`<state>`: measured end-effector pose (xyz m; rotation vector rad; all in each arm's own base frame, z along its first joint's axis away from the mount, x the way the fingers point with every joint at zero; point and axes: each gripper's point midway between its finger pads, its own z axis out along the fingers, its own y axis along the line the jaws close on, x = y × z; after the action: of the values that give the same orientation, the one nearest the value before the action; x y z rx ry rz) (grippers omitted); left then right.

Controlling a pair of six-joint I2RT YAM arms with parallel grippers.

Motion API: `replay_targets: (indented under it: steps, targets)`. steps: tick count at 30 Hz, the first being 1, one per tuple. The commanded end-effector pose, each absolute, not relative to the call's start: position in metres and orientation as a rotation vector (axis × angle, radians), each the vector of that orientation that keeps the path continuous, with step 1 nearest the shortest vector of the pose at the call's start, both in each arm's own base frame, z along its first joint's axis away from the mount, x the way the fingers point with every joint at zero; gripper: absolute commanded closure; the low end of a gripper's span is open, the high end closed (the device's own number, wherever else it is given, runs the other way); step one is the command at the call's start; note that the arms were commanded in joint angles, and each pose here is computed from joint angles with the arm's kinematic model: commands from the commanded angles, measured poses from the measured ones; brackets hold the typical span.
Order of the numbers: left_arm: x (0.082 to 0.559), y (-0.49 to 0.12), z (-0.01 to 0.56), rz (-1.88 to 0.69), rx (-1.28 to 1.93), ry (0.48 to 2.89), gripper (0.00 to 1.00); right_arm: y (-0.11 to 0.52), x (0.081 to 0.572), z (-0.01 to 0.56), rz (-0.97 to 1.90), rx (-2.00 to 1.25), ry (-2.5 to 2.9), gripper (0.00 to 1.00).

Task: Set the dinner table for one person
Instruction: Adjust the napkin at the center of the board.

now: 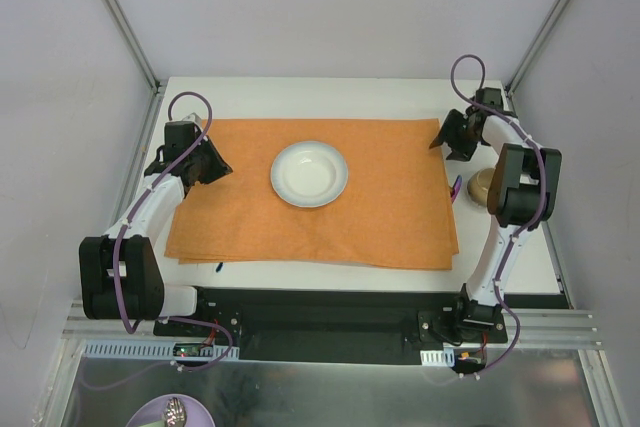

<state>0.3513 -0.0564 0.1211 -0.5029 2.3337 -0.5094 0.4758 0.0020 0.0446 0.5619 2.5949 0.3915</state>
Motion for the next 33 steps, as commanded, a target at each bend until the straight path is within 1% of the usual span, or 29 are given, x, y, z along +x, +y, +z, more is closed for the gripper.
replay_targets:
  steps: [1, 5, 6, 7, 8, 9, 10, 12, 23, 33]
  targets:
    - [0.355, -0.055, 0.135, -0.515, -0.492, 2.283, 0.95, 0.016, 0.491, 0.057, 0.557, 0.552, 2.545, 0.36]
    - [0.355, -0.055, 0.135, -0.514, -0.492, 2.281, 0.95, 0.026, 0.491, 0.056, 0.65, 0.541, 2.548, 0.39]
    - [0.355, -0.055, 0.134, -0.513, -0.493, 2.284, 0.95, 0.027, 0.491, 0.055, 0.658, 0.54, 2.55, 0.45]
    - [0.355, -0.055, 0.134, -0.513, -0.493, 2.284, 0.95, 0.028, 0.491, 0.055, 0.662, 0.538, 2.55, 0.53]
    - [0.355, -0.055, 0.135, -0.511, -0.492, 2.283, 0.95, 0.028, 0.491, 0.055, 0.668, 0.542, 2.551, 0.65]
    - [0.354, -0.055, 0.134, -0.511, -0.494, 2.284, 0.95, 0.028, 0.491, 0.055, 0.67, 0.545, 2.549, 0.89]
    - [0.354, -0.054, 0.134, -0.509, -0.497, 2.283, 0.95, 0.028, 0.492, 0.056, 0.672, 0.544, 2.546, 0.98]
    - [0.354, -0.054, 0.134, -0.511, -0.495, 2.282, 0.95, 0.026, 0.492, 0.056, 0.672, 0.55, 2.54, 0.99]
    - [0.354, -0.054, 0.136, -0.508, -0.492, 2.279, 0.95, 0.004, 0.501, 0.062, 0.557, 0.619, 2.495, 0.99]
    - [0.352, -0.054, 0.134, -0.504, -0.494, 2.287, 0.95, -0.018, 0.508, 0.063, 0.515, 0.678, 2.466, 0.99]
